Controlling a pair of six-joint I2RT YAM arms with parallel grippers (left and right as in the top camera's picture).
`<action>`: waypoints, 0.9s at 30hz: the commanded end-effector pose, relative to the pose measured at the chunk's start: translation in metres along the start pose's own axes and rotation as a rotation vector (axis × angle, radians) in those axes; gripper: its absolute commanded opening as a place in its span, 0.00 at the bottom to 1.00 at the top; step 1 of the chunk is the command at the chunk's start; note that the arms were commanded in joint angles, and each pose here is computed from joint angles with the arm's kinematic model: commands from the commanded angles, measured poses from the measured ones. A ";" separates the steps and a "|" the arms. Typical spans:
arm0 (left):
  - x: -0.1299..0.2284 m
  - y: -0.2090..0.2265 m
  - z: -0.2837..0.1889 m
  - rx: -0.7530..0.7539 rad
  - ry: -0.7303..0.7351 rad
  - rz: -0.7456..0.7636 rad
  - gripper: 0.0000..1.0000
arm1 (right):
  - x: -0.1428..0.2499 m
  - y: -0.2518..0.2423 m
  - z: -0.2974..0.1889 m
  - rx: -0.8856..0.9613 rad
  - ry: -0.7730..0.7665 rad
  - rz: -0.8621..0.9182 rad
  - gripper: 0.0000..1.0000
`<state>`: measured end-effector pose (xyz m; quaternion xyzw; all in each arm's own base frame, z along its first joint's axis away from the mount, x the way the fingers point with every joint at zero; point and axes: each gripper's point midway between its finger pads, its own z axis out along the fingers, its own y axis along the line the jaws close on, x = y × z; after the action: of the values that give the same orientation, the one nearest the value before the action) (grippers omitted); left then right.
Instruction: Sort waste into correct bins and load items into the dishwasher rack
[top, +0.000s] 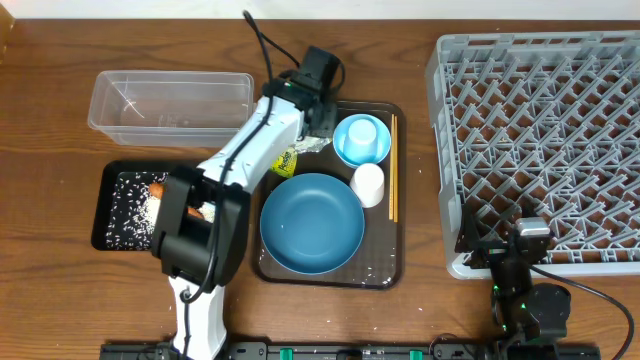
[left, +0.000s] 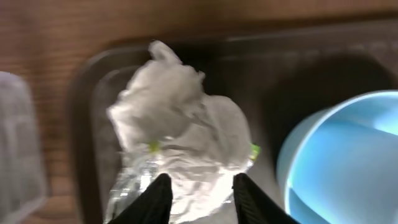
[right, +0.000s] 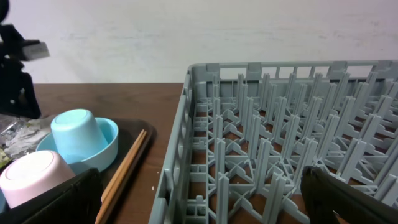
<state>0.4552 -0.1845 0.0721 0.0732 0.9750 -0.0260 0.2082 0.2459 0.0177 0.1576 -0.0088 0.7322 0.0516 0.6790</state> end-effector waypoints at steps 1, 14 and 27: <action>-0.003 0.012 -0.004 -0.041 -0.013 -0.003 0.38 | 0.001 0.001 0.000 -0.003 0.003 0.010 0.99; 0.028 0.003 0.039 0.002 0.116 0.009 0.41 | 0.001 0.001 0.000 -0.003 0.003 0.010 0.99; 0.032 0.000 0.038 0.016 0.132 0.010 0.06 | 0.001 0.001 0.000 -0.003 0.003 0.010 0.99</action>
<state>0.4452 -0.1829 0.0218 0.0774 0.9857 -0.0239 0.1480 0.2459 0.0177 0.1575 -0.0088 0.7324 0.0516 0.6789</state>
